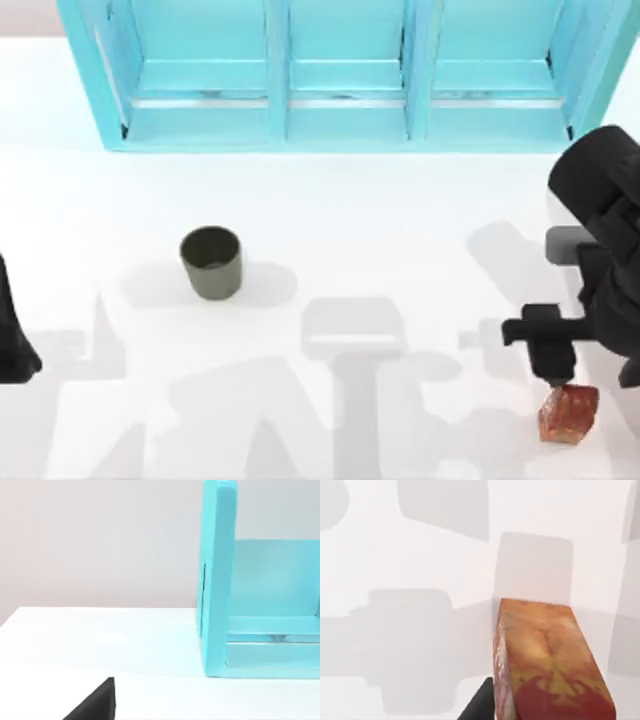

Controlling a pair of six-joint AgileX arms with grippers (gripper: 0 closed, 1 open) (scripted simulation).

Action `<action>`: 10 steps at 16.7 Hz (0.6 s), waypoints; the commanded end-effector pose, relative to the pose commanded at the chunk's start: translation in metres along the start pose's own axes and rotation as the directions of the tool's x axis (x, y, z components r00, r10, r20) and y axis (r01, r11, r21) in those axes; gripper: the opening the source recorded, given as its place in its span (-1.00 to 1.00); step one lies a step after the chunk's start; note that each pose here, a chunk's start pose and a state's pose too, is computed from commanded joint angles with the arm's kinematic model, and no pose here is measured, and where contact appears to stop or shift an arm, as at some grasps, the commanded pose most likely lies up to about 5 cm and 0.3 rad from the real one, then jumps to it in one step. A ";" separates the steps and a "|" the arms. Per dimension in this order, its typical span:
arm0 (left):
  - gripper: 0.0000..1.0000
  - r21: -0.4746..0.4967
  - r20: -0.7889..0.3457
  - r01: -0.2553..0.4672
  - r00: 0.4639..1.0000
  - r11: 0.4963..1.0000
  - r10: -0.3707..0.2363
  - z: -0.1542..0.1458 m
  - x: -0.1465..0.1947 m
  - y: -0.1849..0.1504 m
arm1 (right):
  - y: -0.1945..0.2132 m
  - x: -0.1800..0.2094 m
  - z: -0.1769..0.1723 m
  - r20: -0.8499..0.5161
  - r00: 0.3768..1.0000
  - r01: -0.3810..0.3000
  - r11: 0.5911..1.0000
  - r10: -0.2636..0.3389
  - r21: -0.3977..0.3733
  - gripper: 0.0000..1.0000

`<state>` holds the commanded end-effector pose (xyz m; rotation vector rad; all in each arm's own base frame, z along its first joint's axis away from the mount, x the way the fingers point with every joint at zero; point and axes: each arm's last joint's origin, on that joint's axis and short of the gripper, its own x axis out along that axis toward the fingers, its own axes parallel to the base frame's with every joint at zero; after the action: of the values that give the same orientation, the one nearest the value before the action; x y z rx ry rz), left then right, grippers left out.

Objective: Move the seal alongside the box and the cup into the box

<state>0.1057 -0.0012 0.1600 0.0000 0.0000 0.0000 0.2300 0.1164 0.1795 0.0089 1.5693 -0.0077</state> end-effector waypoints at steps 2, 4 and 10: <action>1.00 0.000 0.000 0.000 1.000 1.000 0.000 0.000 0.000 0.000 | 0.000 0.000 0.000 0.000 1.000 0.000 1.000 0.000 0.000 1.00; 1.00 0.000 0.000 0.000 1.000 1.000 0.000 0.000 0.000 0.000 | 0.000 0.000 0.000 0.000 1.000 0.000 1.000 0.000 0.000 1.00; 1.00 0.000 0.000 0.000 1.000 1.000 0.000 0.000 0.000 0.000 | 0.000 0.000 0.000 0.001 1.000 0.000 1.000 0.000 0.000 1.00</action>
<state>0.1057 -0.0012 0.1600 0.0000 0.0000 0.0000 0.2300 0.1164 0.1797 0.0091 1.5687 -0.0075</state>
